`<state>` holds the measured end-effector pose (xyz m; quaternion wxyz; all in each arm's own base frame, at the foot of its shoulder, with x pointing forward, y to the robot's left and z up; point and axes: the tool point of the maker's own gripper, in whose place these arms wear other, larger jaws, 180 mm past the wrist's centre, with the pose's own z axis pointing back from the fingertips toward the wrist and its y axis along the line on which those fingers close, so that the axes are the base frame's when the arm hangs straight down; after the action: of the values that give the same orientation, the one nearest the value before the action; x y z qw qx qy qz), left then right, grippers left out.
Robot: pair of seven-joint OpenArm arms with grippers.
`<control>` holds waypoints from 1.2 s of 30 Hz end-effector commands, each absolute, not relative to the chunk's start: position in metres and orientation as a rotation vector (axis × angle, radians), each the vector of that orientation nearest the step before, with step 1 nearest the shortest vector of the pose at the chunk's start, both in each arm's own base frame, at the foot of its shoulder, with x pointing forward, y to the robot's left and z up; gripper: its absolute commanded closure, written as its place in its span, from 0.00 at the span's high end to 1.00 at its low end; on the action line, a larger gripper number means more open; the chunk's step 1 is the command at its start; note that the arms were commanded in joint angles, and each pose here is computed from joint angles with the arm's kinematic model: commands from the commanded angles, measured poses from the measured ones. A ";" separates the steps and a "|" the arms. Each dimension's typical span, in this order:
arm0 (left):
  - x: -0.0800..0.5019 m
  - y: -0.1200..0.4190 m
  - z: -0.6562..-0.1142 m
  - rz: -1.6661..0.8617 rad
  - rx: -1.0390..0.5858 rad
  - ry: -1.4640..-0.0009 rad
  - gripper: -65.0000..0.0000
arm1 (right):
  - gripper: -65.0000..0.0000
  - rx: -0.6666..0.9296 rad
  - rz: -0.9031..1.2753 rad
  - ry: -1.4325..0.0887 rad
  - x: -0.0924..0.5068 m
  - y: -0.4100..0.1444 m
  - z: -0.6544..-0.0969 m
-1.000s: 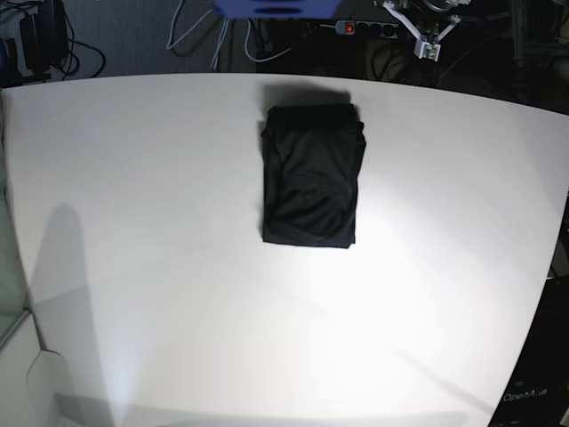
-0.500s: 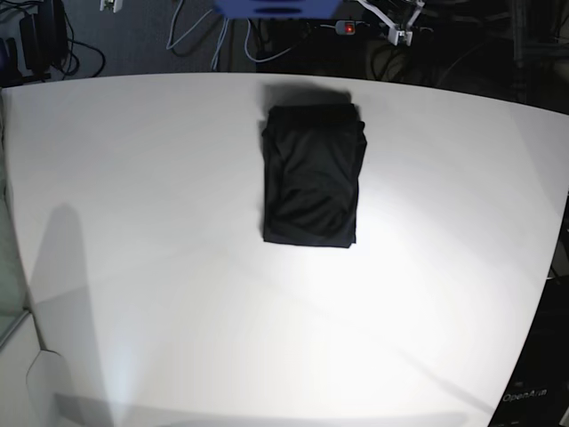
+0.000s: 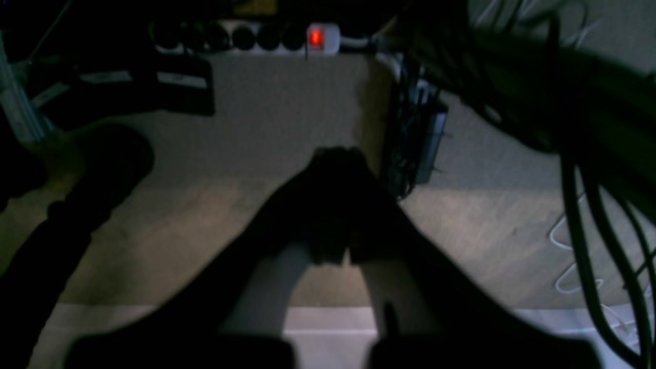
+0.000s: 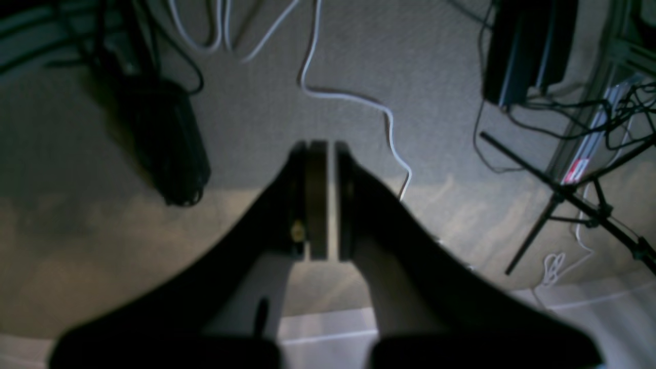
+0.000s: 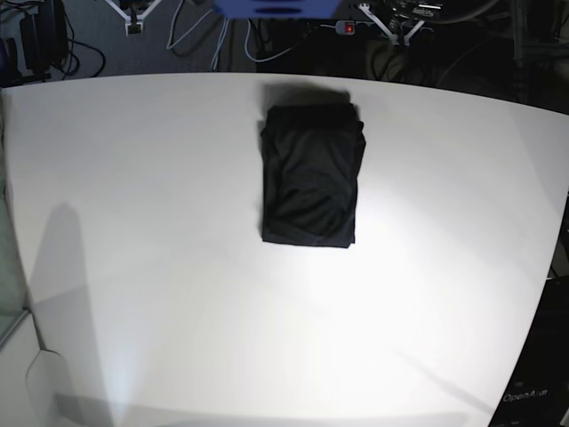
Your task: Fold the T-shirt properly
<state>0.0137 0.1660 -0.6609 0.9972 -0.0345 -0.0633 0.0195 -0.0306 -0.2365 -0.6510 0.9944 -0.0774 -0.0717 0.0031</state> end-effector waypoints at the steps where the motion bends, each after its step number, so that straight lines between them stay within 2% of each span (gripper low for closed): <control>1: 0.016 0.157 -0.661 0.038 -0.089 -0.124 0.00 | 0.01 -0.163 0.008 -0.135 -0.029 -0.237 -0.652; 7: 0.016 0.161 -0.663 0.083 -0.052 -0.025 0.00 | 0.03 -0.160 0.005 -0.125 -0.025 -0.234 -0.653; 11: 0.017 0.174 -0.663 0.131 0.007 -0.030 0.00 | 0.04 -0.160 0.005 -0.139 -0.017 -0.234 -0.653; 21: 0.018 0.175 -0.663 0.131 0.013 -0.029 0.00 | 0.04 -0.154 0.001 -0.184 -0.007 -0.232 -0.652; 29: 0.019 0.174 -0.663 0.130 0.012 -0.031 0.00 | 0.04 -0.093 -0.014 -0.231 0.004 -0.191 -0.656; 36: 0.030 0.172 -0.663 0.124 0.008 -0.047 0.00 | 0.04 -0.083 -0.024 -0.245 0.008 -0.182 -0.657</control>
<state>0.0302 0.1712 -0.6631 0.9976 0.0041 -0.0236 0.0644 0.0071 -0.1771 -0.6574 0.9925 -0.0331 -0.1174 -0.0085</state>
